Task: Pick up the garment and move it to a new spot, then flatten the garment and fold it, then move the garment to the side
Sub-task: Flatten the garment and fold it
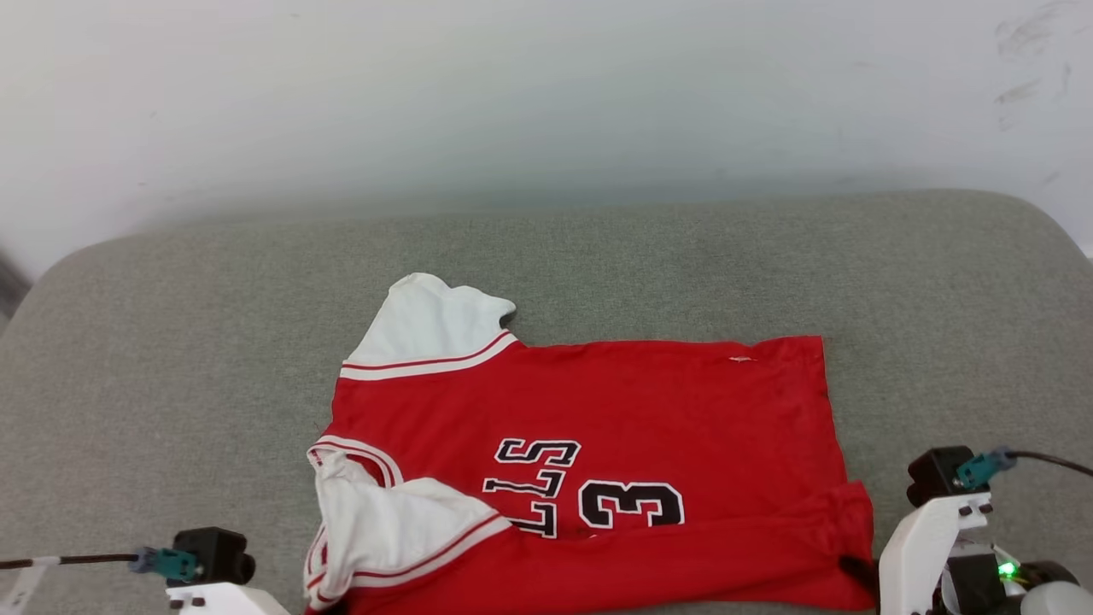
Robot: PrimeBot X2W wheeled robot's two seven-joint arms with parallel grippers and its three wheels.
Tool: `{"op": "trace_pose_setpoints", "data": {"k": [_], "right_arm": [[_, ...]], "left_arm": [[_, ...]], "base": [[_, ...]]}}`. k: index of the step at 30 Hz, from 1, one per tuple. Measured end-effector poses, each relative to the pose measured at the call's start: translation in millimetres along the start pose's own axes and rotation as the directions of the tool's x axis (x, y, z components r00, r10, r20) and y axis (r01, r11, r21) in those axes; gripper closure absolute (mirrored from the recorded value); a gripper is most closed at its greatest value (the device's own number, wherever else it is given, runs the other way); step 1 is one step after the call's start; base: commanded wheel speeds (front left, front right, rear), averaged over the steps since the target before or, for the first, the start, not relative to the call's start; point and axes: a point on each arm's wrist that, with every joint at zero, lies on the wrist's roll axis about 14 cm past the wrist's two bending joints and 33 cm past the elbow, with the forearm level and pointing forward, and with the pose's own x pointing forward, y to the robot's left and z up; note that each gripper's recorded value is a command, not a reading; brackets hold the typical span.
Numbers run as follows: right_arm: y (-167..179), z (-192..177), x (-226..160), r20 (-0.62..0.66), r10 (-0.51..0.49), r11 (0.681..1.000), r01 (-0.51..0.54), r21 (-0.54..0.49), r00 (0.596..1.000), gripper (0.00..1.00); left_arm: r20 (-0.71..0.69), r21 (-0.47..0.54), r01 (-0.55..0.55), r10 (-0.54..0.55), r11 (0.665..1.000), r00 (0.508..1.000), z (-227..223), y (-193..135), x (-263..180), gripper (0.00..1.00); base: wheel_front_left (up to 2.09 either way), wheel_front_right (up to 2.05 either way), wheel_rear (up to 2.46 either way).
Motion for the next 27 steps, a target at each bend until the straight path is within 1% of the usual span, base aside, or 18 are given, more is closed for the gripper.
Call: {"op": "trace_pose_setpoints", "data": {"k": [1, 2, 3, 4, 7, 9, 11, 12, 15, 18, 20, 21, 23, 27], "right_arm": [[0, -3, 1, 0.0, -0.001, 1.0, 0.001, 0.01, 1.0, 0.66], [0, -6, 2, 0.001, 0.001, 1.0, -0.002, 0.022, 1.0, 0.02], [1, -8, 2, 0.004, 0.002, 1.0, -0.002, 0.026, 1.0, 0.0], [1, -9, 3, 0.015, -0.001, 1.0, 0.001, 0.026, 1.0, 0.0], [0, 4, 0, 0.118, -0.012, 1.0, 0.008, 0.03, 0.993, 0.0], [0, 17, -6, 0.212, -0.021, 1.0, 0.016, 0.024, 0.977, 0.0], [3, 29, -12, 0.312, -0.022, 1.0, 0.019, 0.012, 0.95, 0.0], [4, 39, -17, 0.377, -0.023, 1.0, 0.018, 0.017, 0.926, 0.0], [4, 59, -30, 0.516, -0.037, 0.999, 0.032, 0.018, 0.856, 0.0], [0, 79, -44, 0.627, -0.057, 0.997, 0.073, 0.001, 0.777, 0.0], [0, 95, -52, 0.69, -0.062, 0.996, 0.094, -0.009, 0.721, 0.0], [0, 104, -56, 0.716, -0.06, 0.995, 0.1, -0.014, 0.695, 0.0], [0, 117, -60, 0.752, -0.061, 0.993, 0.119, -0.023, 0.657, 0.0], [1, 145, -64, 0.804, -0.055, 0.989, 0.142, -0.037, 0.592, 0.0]], "left_arm": [[-0.007, -0.008, 0.004, -0.004, 1.0, 1.0, -3, -1, 2, 0.93], [-0.014, -0.018, 0.009, -0.009, 1.0, 1.0, -6, -3, 5, 0.53], [-0.015, -0.025, 0.013, -0.013, 1.0, 1.0, -8, -4, 8, 0.0], [-0.01, -0.029, 0.014, -0.014, 0.999, 1.0, -7, -5, 10, 0.0], [0.022, -0.024, 0.006, -0.005, 1.0, 1.0, 1, -3, 16, 0.0], [0.06, -0.007, -0.001, 0.001, 1.0, 0.998, 9, -2, 18, 0.0], [0.121, 0.017, -0.012, 0.01, 1.0, 0.993, 25, -1, 19, 0.0], [0.154, 0.031, -0.022, 0.017, 0.999, 0.988, 33, 0, 20, 0.0], [0.274, 0.052, -0.033, 0.018, 0.998, 0.962, 63, -4, 19, 0.0], [0.39, 0.092, -0.043, 0.003, 0.995, 0.921, 93, -12, 19, 0.0], [0.467, 0.113, -0.058, -0.001, 0.992, 0.884, 114, -16, 20, 0.0], [0.502, 0.122, -0.062, -0.008, 0.991, 0.865, 124, -18, 21, 0.0], [0.556, 0.138, -0.066, -0.022, 0.988, 0.831, 143, -24, 24, 0.0], [0.609, 0.169, -0.064, -0.053, 0.983, 0.792, 178, -30, 43, 0.0]], "base": [[0.0, 0.0, 0.0], [0.0, 0.0, 0.0], [0.0, 0.0, 0.0], [0.0, 0.0, 0.0], [0.0, 0.0, 0.0], [0.0, 0.0, 0.0], [0.0, 0.0, 0.0], [0.0, 0.0, 0.0], [0.0, 0.0, 0.0], [0.0, 0.0, 0.0], [0.0, 0.0, 0.0], [0.0, 0.0, 0.0], [0.0, 0.0, 0.0], [0.0, 0.0, 0.0]]}}
